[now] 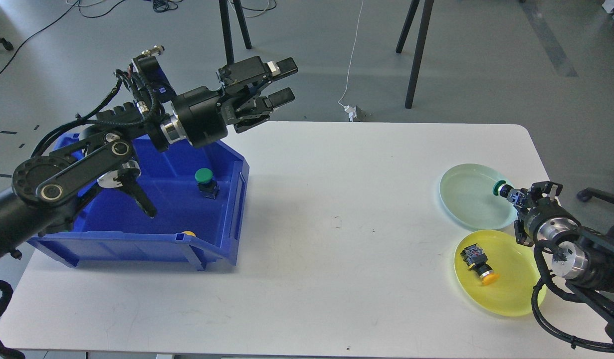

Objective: Pass button and place on color plate

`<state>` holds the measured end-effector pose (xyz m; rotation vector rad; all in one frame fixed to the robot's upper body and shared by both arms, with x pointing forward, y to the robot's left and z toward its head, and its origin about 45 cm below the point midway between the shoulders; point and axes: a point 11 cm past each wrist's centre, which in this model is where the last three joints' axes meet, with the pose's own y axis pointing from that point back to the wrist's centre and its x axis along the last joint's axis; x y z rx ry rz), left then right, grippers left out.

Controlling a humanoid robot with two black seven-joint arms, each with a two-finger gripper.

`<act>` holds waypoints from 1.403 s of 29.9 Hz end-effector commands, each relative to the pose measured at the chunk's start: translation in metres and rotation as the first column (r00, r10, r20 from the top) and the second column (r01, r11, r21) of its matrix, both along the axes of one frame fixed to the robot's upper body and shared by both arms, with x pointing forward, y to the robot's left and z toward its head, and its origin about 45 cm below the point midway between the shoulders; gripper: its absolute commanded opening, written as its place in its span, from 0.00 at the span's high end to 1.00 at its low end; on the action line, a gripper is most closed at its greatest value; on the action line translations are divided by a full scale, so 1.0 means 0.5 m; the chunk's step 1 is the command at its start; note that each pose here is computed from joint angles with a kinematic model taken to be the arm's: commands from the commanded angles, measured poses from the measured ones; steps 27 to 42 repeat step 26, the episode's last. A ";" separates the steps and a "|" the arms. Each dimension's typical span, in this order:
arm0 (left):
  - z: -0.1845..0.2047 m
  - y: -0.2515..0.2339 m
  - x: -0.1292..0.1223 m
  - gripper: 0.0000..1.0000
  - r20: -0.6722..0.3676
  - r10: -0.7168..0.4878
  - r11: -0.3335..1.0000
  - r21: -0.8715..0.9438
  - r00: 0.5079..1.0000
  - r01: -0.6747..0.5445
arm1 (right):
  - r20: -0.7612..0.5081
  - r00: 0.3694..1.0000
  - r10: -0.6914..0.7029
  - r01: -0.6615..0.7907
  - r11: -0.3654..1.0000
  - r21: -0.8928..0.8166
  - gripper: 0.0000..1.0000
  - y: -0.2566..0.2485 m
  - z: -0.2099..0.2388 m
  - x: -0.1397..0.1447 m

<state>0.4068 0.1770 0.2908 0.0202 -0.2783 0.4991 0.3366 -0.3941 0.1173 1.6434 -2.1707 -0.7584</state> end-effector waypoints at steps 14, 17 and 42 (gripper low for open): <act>0.010 0.079 0.035 0.15 -0.190 0.166 0.943 -0.258 0.968 -0.212 | 0.458 0.853 0.252 -0.382 0.898 0.219 0.01 0.137 0.291 0.072; 0.024 0.149 0.038 0.10 -0.272 0.189 0.896 -0.345 0.943 -0.279 | 0.591 0.712 0.380 -0.597 0.770 0.224 0.01 0.162 0.350 0.067; -0.037 0.225 0.026 0.03 -0.390 0.270 0.827 -0.374 0.880 -0.419 | 0.724 0.610 0.323 -0.737 0.567 0.368 0.01 0.163 0.366 0.045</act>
